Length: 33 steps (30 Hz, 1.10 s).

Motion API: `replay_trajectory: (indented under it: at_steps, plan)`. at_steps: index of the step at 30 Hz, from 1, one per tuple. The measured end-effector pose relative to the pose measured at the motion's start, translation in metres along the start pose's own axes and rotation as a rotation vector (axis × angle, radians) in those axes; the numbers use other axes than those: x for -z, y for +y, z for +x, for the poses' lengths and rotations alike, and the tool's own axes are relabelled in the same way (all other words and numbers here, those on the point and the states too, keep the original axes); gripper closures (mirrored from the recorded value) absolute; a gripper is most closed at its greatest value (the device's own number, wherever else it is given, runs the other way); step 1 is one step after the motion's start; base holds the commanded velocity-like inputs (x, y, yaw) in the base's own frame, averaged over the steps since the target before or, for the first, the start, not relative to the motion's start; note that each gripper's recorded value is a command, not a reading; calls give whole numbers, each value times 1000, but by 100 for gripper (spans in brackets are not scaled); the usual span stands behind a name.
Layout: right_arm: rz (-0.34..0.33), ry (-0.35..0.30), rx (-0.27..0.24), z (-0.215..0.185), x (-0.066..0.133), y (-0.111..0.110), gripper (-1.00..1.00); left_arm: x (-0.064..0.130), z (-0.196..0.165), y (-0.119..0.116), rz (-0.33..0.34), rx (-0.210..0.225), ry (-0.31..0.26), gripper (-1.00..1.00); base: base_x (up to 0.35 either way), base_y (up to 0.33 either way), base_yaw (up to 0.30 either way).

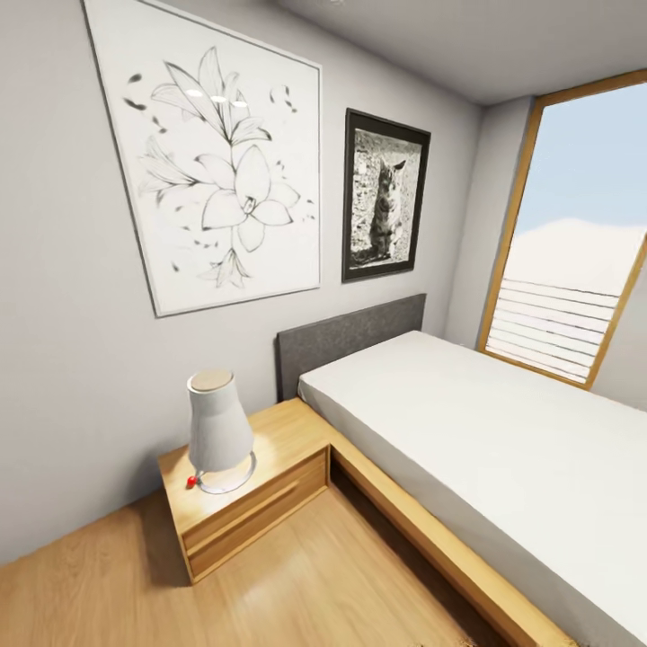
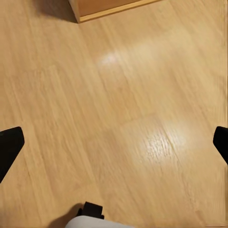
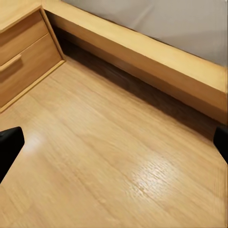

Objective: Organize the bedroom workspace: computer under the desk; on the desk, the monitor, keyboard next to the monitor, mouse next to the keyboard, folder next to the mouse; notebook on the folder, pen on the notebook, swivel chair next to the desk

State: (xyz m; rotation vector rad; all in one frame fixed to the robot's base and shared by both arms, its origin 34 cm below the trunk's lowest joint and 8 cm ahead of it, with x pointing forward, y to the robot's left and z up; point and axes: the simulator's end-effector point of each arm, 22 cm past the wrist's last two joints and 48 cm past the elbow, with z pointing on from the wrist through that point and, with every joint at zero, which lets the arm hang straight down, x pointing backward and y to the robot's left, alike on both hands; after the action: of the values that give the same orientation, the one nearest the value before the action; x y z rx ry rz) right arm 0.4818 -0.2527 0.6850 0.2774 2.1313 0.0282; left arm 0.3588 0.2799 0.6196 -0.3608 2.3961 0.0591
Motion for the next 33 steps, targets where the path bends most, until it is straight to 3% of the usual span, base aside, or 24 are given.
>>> replay_trajectory:
  at_steps: [10,17,33]
  plan:
    - [-2,1,1,-1,0,1,-100,0,-2,0,1,-2,-5,-100,0,0,-281]
    - [-16,169,24,33,1,3,-100,0,-2,1,0,-3,-5,-100,0,0,-289]
    - [-17,202,30,42,2,2,-100,0,3,2,-3,-3,7,-100,0,0,-276]
